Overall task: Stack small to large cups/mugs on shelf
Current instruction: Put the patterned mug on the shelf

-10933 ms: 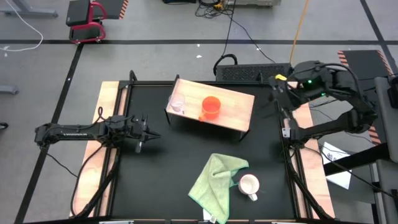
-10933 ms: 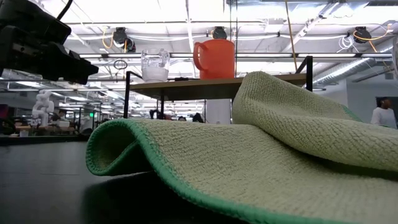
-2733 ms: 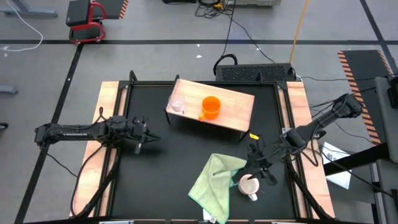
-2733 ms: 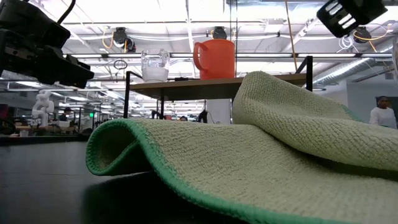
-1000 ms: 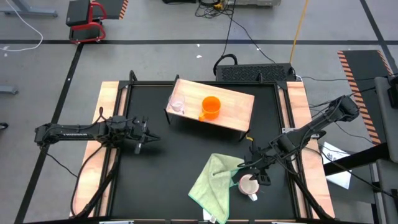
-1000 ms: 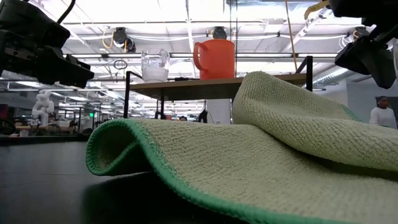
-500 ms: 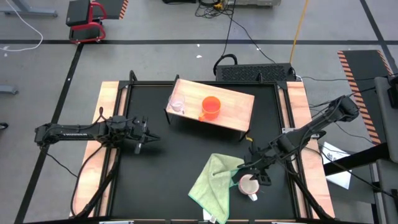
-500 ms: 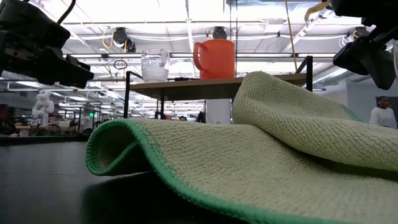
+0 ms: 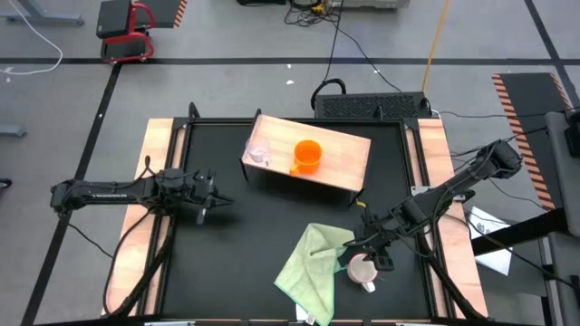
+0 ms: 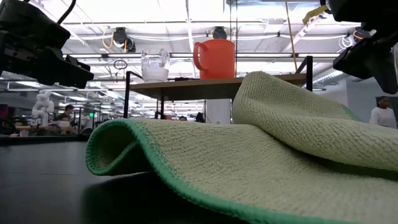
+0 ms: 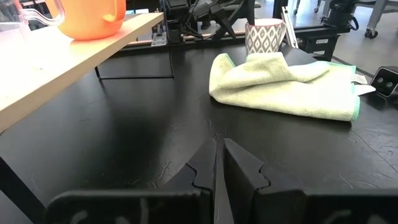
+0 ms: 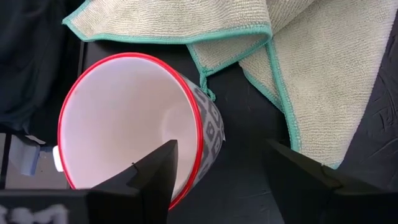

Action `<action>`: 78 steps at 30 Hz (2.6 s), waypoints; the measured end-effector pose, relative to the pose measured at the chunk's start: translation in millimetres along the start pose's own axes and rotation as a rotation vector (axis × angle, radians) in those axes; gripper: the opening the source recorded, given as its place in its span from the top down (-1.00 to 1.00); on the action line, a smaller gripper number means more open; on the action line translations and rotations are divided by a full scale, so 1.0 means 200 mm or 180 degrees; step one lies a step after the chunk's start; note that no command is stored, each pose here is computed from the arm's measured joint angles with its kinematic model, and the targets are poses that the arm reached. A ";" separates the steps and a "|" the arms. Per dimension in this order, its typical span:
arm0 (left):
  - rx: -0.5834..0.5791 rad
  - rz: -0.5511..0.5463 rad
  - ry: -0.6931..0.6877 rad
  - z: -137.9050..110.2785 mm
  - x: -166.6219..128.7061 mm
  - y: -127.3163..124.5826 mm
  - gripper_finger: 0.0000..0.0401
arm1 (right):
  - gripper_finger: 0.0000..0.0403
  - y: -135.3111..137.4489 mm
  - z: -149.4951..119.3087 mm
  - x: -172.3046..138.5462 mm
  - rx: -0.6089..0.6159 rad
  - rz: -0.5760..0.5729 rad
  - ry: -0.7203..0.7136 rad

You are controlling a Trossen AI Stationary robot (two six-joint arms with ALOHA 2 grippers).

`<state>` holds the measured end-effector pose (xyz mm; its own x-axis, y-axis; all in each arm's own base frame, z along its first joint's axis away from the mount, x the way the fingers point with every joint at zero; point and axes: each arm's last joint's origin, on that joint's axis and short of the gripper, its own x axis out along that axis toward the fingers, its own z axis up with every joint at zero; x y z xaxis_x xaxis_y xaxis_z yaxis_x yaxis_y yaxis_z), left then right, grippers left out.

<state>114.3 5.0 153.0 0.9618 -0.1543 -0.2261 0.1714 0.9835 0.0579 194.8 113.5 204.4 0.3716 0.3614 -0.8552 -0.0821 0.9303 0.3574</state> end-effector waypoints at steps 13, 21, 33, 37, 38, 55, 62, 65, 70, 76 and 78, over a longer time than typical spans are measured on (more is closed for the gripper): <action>-0.0005 -0.0002 0.0002 0.00 0.00 0.00 0.85 | 0.23 0.00 0.00 0.00 0.0000 0.0003 -0.0001; -0.0011 -0.0003 0.0013 0.00 0.00 0.00 0.85 | 0.41 0.00 0.00 0.00 -0.0007 0.0003 0.0000; -0.0013 -0.0002 0.0011 0.00 0.00 0.00 0.85 | 0.72 0.01 0.02 0.00 -0.0053 0.0079 -0.0130; -0.0013 -0.0002 0.0011 0.00 0.00 0.00 0.85 | 0.87 0.01 0.02 0.00 -0.0108 0.0068 -0.0139; -0.0013 -0.0002 0.0011 0.00 0.00 0.00 0.85 | 0.90 0.01 0.02 0.00 -0.0112 0.0065 -0.0136; -0.0021 -0.0006 0.0043 -0.01 0.00 0.00 0.85 | 0.97 0.02 0.04 0.00 -0.0211 0.0141 -0.0261; -0.0044 -0.0008 0.0052 -0.01 0.00 0.00 0.85 | 0.97 0.03 0.04 -0.06 -0.0449 0.0188 -0.0457; -0.0072 -0.0009 0.0056 -0.01 0.00 0.00 0.85 | 0.97 0.04 0.04 -0.11 -0.0624 0.0179 -0.0604; -0.0087 -0.0009 0.0056 -0.01 0.00 0.00 0.85 | 0.97 0.04 0.03 -0.20 -0.0850 0.0143 -0.0951; -0.0087 -0.0010 0.0056 -0.01 0.00 0.00 0.85 | 0.97 0.00 -0.04 -0.20 -0.0928 0.0238 -0.1242; -0.0087 -0.0011 0.0057 -0.01 0.00 0.00 0.85 | 0.97 -0.03 -0.08 -0.18 -0.0852 0.0194 -0.1266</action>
<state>113.9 4.9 151.4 0.9573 -0.1561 -0.2435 0.1685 0.9852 0.0307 166.6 95.2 227.6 0.6793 0.4123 -0.6071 -0.3304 0.9105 0.2486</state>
